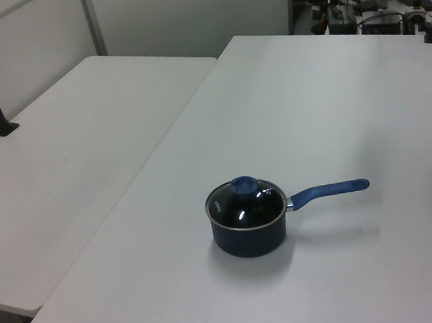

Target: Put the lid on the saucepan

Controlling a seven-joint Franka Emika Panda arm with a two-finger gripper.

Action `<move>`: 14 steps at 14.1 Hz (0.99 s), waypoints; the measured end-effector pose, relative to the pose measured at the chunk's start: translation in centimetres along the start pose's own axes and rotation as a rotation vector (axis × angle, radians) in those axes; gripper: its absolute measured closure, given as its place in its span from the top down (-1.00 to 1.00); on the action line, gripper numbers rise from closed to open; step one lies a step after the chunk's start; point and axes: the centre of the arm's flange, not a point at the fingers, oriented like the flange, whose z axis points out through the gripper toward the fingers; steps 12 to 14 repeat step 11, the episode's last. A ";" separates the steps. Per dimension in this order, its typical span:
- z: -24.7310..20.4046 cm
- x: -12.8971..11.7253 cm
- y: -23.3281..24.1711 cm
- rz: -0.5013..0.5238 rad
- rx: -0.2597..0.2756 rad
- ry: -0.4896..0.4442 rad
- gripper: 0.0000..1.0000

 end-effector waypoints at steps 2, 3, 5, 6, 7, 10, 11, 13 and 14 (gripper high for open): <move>0.1 0.0 1.1 -0.049 0.010 -0.003 1.00; 0.0 0.1 1.6 -0.077 0.024 -0.002 1.00; -0.2 0.1 2.0 -0.108 0.047 0.004 1.00; -0.2 0.2 2.0 -0.116 0.050 0.005 1.00; -0.2 0.2 1.9 -0.119 0.052 0.004 1.00; 0.0 0.2 1.9 -0.124 0.052 0.001 1.00; 0.0 0.3 1.9 -0.126 0.052 0.001 1.00; 0.0 0.3 1.9 -0.126 0.052 0.001 1.00; 0.0 0.3 1.9 -0.126 0.052 0.001 1.00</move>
